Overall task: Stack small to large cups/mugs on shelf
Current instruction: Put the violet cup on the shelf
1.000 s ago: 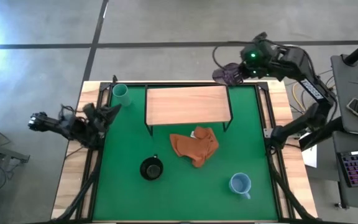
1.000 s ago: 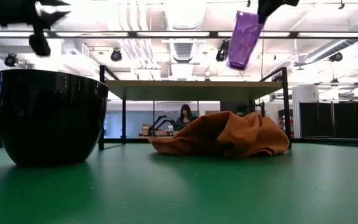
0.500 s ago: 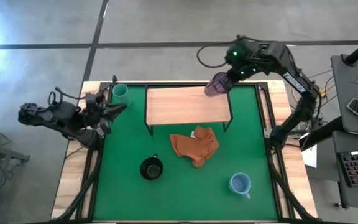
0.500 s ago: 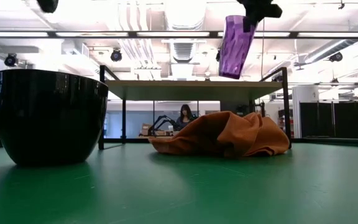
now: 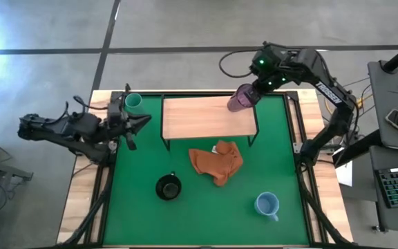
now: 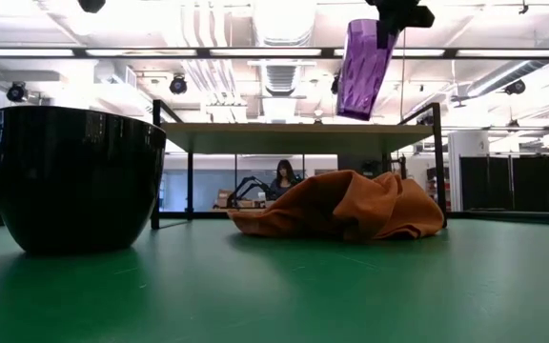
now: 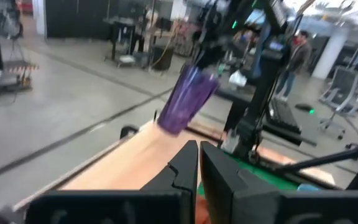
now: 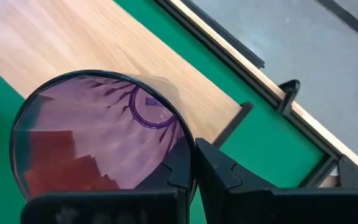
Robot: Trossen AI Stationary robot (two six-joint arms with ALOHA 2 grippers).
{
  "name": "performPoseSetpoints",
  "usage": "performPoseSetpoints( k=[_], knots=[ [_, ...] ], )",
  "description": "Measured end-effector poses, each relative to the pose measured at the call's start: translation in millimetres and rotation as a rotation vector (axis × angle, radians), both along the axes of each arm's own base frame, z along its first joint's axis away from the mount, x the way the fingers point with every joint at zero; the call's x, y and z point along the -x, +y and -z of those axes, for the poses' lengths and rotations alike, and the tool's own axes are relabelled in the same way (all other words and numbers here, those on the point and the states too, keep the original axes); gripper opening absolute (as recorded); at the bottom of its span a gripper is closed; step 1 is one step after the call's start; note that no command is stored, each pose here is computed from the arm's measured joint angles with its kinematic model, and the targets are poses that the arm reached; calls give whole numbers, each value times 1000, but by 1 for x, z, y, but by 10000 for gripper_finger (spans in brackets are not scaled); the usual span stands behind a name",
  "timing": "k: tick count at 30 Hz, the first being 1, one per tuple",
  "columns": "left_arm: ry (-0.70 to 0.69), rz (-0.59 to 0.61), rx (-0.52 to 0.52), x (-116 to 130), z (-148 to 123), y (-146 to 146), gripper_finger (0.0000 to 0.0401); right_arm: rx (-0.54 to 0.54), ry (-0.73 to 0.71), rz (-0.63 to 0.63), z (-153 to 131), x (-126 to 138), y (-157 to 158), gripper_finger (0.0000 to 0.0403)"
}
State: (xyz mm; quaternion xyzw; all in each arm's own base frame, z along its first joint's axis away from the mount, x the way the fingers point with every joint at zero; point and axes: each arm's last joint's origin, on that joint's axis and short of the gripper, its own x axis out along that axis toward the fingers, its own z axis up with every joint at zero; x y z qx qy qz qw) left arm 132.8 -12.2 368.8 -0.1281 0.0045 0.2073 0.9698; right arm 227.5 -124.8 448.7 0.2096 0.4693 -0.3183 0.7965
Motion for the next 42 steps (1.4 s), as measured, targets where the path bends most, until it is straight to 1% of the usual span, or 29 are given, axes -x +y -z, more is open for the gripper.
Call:
performPoseSetpoints(
  k=[3, 7, 12, 15, 20, 24, 33, 38, 42],
  knots=[
    [19, -1, 38, 2, 4, 0, 4, -6, -4, 2, 0, 4, 3, 11],
    [33, 4, 67, 5, 8, 1, 4, -43, -22, -3, 1, 9, 6, 11],
    [45, 0, 67, 3, 11, 1, 4, -59, -7, 27, 6, 15, 9, 11],
    [43, -5, 67, 4, 10, 2, 4, -35, 24, 78, 12, 21, 10, 11],
    [53, -41, 62, 3, 11, 6, 4, -65, 42, 102, 20, 25, 13, 11],
    [70, -62, 61, -3, 11, 12, 4, -110, 50, 98, 27, 23, 13, 11],
    [134, -37, 72, -23, 17, 15, 4, -107, 44, 98, 25, 24, 14, 11],
    [125, -22, 72, -32, 16, 16, 4, -99, 30, 96, 22, 25, 14, 29],
    [101, -18, 61, -35, 14, 17, 4, -112, 61, 91, 29, 19, 11, 56]
  ],
)
